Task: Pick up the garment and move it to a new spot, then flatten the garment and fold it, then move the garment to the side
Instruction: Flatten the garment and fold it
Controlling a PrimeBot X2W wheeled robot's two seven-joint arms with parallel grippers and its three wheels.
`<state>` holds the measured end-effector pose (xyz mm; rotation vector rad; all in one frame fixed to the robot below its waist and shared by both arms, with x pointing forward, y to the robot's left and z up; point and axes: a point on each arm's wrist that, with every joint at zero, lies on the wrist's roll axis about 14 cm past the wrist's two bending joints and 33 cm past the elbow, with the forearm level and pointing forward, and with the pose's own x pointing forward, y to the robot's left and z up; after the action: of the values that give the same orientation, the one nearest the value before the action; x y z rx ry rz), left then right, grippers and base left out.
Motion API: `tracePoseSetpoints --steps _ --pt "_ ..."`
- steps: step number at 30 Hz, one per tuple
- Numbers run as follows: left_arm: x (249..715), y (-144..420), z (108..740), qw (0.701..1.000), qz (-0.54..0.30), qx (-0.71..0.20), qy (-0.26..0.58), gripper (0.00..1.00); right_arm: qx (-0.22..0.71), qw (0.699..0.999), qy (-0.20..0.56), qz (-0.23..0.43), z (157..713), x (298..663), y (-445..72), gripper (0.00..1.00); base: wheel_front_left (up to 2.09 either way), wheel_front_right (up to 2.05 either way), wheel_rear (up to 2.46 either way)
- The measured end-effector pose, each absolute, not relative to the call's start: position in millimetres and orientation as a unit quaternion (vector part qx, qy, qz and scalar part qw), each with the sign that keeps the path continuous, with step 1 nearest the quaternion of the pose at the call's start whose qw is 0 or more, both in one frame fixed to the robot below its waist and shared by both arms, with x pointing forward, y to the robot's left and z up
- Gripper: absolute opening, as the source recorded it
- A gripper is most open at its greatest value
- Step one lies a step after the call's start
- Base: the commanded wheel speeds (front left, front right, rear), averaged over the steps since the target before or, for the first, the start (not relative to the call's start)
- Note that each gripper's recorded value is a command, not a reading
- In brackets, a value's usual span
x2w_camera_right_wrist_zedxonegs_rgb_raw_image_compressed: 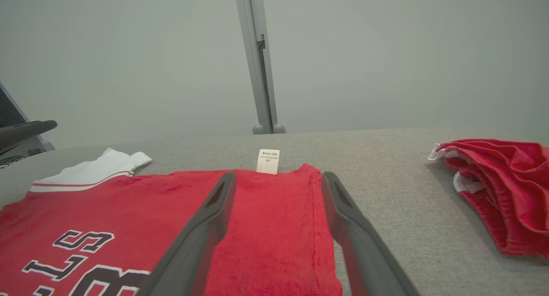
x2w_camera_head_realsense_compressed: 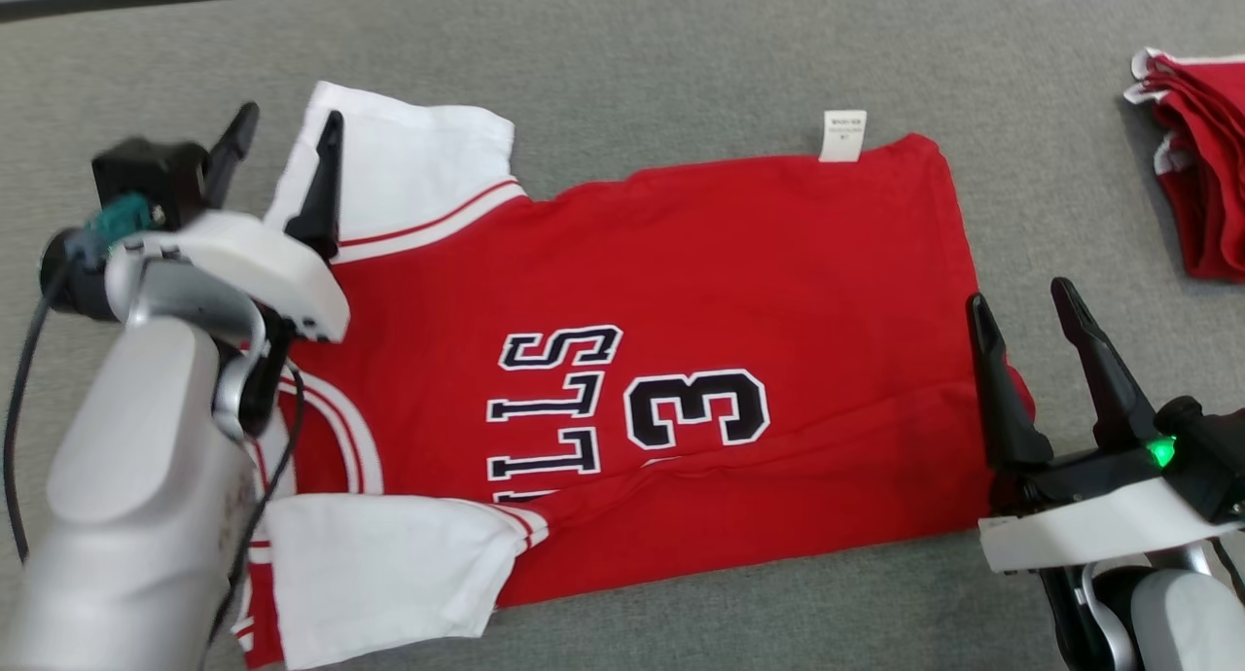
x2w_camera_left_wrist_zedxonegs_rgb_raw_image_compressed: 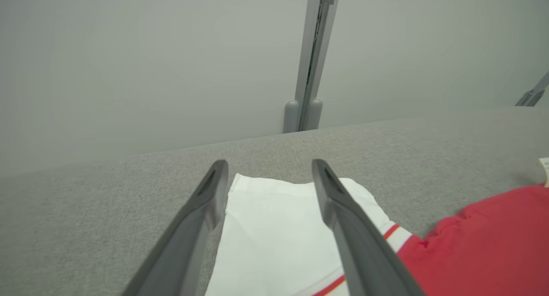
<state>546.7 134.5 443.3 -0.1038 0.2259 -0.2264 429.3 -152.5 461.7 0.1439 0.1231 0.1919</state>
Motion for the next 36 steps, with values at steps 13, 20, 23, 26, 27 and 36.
tracePoseSetpoints --steps 13,20,23,26,27,36 --pt "592.7 134.9 349.2 0.951 -0.098 -0.038 0.291 1.00 0.082 0.991 0.089 0.062 428.4 432.8 -169.6 1.00 0.00 0.00 0.00" --pt "599.9 125.8 354.5 0.951 -0.114 -0.031 0.286 0.00 0.082 0.991 0.086 0.054 428.5 435.6 -176.0 1.00 0.00 0.00 0.00" --pt "601.0 121.0 361.9 0.955 -0.120 -0.030 0.270 0.00 0.085 0.992 0.077 0.052 433.4 440.4 -179.9 1.00 0.00 0.00 0.00" --pt "606.9 120.8 374.4 0.961 -0.121 -0.028 0.245 0.00 0.081 0.993 0.066 0.049 440.2 452.2 -189.9 1.00 0.00 0.00 0.00" --pt "607.8 120.5 377.7 0.963 -0.121 -0.028 0.240 0.00 0.074 0.994 0.063 0.049 442.1 457.5 -194.3 1.00 0.00 0.00 0.00" --pt "609.2 124.0 405.3 0.975 -0.115 -0.041 0.188 0.00 0.074 0.991 0.083 0.071 432.6 512.3 -193.4 1.00 0.00 0.00 0.00"
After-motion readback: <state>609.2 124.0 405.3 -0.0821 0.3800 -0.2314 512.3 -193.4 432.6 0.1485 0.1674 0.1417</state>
